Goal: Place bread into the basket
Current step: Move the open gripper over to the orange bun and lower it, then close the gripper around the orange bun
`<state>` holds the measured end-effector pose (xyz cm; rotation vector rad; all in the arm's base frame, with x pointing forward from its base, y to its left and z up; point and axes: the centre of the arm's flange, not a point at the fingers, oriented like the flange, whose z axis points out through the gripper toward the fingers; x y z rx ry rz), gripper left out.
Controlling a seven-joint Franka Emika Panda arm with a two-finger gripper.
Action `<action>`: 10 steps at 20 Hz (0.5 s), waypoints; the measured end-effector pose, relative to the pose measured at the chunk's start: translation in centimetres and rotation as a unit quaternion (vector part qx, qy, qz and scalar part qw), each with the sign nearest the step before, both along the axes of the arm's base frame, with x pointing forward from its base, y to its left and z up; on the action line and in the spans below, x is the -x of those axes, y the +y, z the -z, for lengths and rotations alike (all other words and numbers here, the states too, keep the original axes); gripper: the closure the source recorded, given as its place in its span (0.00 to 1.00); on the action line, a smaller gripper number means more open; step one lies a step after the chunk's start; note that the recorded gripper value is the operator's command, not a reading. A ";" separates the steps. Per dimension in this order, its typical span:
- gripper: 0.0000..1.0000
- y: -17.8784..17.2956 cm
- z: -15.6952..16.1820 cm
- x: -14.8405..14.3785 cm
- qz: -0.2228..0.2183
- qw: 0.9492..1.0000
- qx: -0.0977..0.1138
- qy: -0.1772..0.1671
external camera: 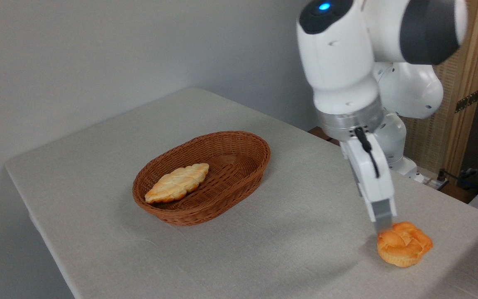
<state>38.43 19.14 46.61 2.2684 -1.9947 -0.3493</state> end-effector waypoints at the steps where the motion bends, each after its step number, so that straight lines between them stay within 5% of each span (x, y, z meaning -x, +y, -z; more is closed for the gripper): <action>1: 0.00 0.8 0.1 0.2 0.003 1.000 0.002 -0.003; 10: 0.00 4.5 1.6 1.8 0.014 1.000 0.002 -0.008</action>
